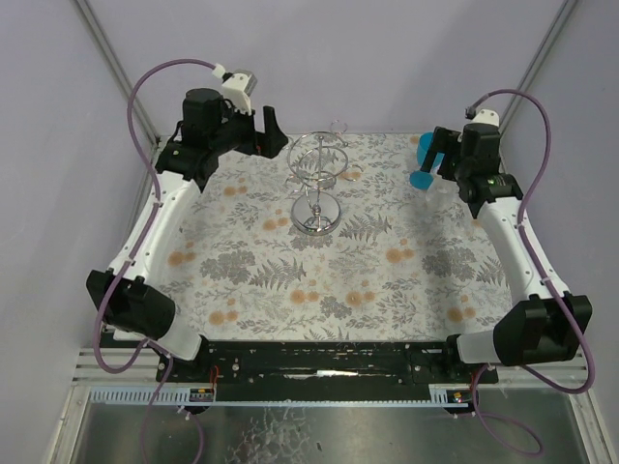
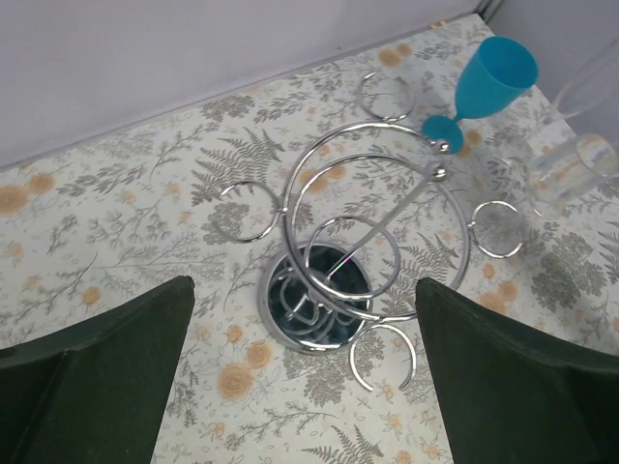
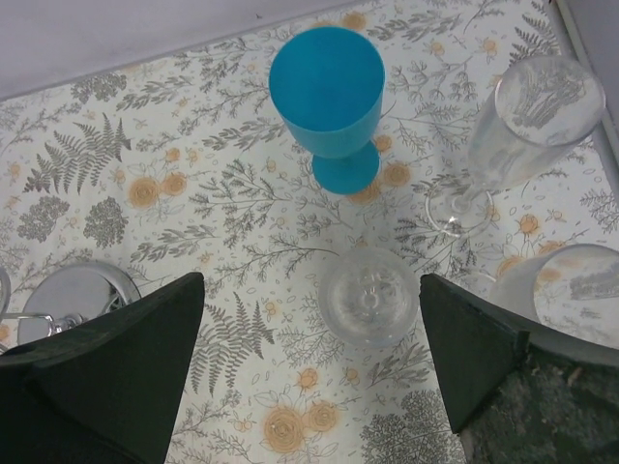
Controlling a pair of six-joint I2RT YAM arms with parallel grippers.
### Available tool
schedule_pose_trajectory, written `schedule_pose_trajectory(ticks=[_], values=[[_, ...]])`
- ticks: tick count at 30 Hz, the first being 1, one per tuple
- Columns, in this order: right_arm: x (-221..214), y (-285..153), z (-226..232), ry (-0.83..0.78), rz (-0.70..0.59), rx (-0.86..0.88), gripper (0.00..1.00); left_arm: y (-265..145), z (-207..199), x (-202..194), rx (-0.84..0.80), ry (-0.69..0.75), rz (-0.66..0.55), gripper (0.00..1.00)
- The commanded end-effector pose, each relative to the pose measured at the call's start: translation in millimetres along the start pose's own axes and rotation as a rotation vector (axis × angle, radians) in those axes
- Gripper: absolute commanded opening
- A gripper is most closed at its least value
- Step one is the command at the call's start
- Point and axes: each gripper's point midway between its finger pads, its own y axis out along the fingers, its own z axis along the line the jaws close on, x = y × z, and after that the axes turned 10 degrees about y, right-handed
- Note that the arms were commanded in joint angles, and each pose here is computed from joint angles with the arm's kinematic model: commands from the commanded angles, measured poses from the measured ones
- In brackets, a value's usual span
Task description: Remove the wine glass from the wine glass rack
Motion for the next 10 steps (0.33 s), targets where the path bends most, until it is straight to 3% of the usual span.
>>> schedule_pose_trajectory(ticks=[1,10], values=[[6,-11,7,0.032,-0.041,0.039,0.99,-12,12,16,0.033,-0.005,-0.083,0.96],[-8,-15,-2,0.017,-0.034,0.028,0.99,-11,34,-13,0.114,-0.003,-0.053,0.96]])
